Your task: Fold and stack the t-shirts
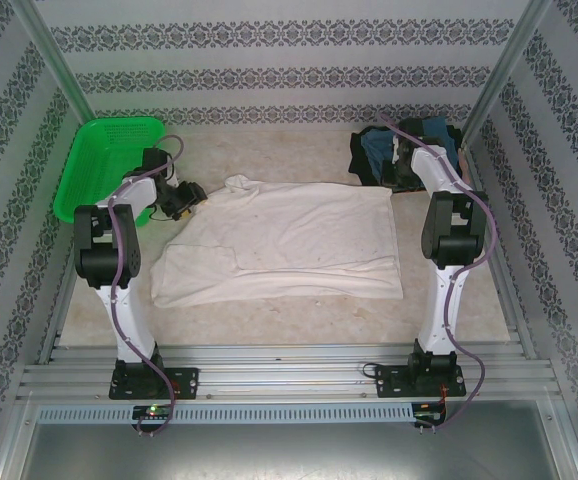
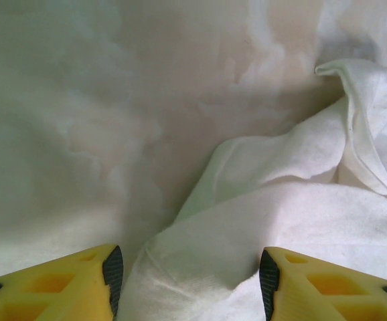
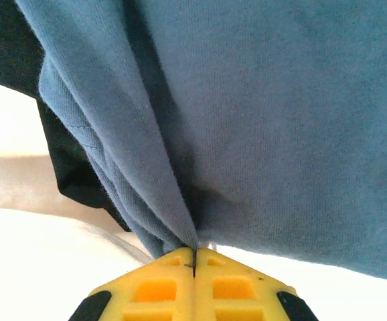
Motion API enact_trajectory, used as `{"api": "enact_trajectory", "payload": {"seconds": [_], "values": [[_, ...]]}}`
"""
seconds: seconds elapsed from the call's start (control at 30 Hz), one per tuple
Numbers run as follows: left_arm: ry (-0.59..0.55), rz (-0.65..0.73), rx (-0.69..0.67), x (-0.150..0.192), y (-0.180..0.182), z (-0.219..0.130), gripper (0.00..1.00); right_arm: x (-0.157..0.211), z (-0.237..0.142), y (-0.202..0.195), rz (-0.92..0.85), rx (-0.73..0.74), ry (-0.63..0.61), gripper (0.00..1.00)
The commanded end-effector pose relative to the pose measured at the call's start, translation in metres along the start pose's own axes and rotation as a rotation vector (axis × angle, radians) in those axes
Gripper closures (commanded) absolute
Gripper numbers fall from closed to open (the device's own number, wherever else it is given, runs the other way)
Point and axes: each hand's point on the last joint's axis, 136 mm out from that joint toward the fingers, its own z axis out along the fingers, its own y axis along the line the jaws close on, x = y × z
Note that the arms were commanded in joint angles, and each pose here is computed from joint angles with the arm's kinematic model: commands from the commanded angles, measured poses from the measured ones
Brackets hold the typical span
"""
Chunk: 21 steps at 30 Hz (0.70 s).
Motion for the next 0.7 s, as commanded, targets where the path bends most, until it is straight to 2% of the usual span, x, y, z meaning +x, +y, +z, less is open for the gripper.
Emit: {"api": "enact_trajectory", "payload": {"seconds": [0.0, 0.1, 0.2, 0.33, 0.4, 0.67], "values": [[-0.008, -0.031, -0.002, -0.003, 0.008, 0.008, 0.45, 0.004, -0.007, 0.000, 0.000, 0.001, 0.006, 1.00], [0.025, -0.055, 0.022, 0.002, 0.008, 0.017, 0.51, 0.004, -0.008, -0.001, 0.000, 0.003, 0.004, 1.00], [0.029, -0.060, 0.059, 0.005, 0.003, 0.019, 0.63, 0.003, -0.008, 0.000, 0.000, 0.001, 0.001, 1.00], [0.030, -0.051, 0.104, 0.005, -0.007, 0.014, 0.90, 0.002, -0.008, -0.001, -0.002, 0.003, 0.001, 1.00], [0.010, -0.028, 0.090, 0.002, -0.009, 0.002, 0.98, 0.003, -0.008, -0.001, -0.004, 0.003, 0.002, 1.00], [-0.061, 0.203, -0.178, -0.008, -0.011, -0.054, 1.00, 0.005, -0.007, -0.004, -0.015, 0.018, 0.002, 1.00]]}}
